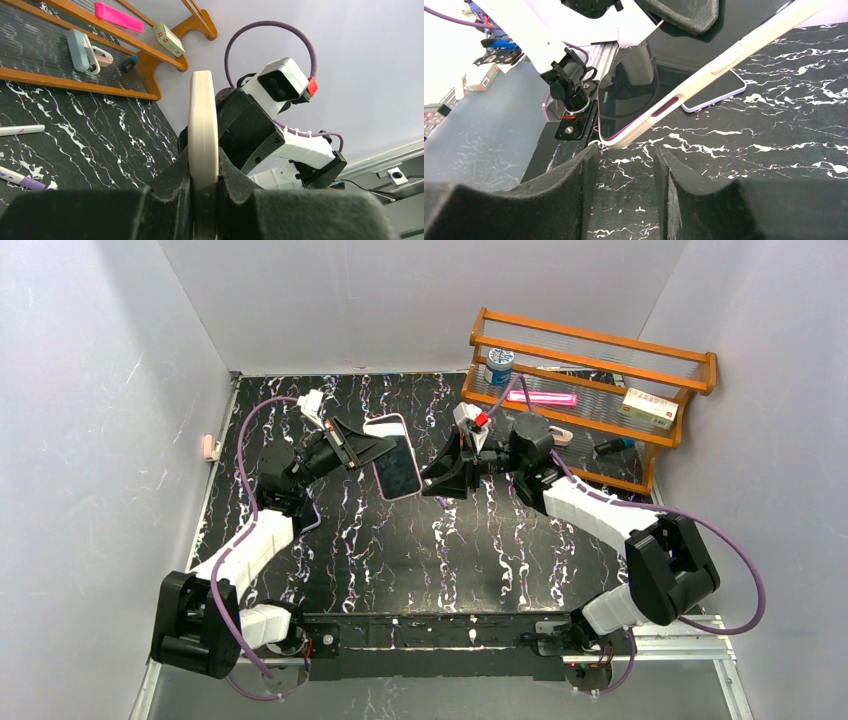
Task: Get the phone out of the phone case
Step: Remove the phone case from the phone.
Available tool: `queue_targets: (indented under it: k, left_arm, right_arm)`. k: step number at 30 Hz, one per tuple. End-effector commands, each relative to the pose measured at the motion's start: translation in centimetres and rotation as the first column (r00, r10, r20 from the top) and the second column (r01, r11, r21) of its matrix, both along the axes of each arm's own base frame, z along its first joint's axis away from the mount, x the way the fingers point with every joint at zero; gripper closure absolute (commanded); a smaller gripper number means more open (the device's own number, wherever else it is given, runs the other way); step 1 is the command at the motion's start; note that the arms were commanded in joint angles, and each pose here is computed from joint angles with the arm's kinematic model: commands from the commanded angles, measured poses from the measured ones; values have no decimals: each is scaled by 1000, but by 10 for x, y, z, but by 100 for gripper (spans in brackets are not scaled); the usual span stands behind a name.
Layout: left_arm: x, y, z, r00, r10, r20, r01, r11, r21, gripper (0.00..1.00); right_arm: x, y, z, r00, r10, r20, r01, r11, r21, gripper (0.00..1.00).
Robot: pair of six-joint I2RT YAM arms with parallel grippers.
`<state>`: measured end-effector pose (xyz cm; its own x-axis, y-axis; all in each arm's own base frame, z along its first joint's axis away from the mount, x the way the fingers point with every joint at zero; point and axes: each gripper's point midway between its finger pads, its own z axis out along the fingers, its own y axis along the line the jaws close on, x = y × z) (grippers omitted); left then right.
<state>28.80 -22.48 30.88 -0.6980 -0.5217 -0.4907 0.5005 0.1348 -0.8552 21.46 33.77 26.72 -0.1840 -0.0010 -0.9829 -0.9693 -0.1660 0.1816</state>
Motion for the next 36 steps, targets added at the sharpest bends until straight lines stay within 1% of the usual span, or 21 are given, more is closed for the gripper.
queue_targets:
  k: [1, 8, 18, 26, 33, 36]
  left_arm:
    - [-11, 0, 41, 989, -30, 147, 34, 999, -21, 100]
    - [-14, -4, 42, 988, -45, 149, 48, 999, -19, 100]
    - [-13, -4, 42, 988, -39, 152, 42, 999, -21, 100]
    - [-20, -11, 46, 984, -70, 162, 74, 997, -20, 100]
    - [-32, -25, 51, 978, -127, 165, 132, 991, -24, 100]
    - [-38, -31, 56, 974, -155, 163, 163, 986, -33, 100]
  right_arm:
    - [-2, 4, 22, 997, 43, 61, -46, 998, 43, 50]
    - [0, 7, 23, 997, 65, 47, -67, 997, 46, 56]
    - [-7, 5, 25, 995, 87, 52, -90, 995, 49, 53]
    - [-6, 7, 26, 994, 95, 48, -98, 994, 53, 57]
    - [4, 11, 20, 996, 73, 50, -75, 996, 37, 69]
    - [13, 15, 12, 997, 57, 51, -58, 998, 10, 78]
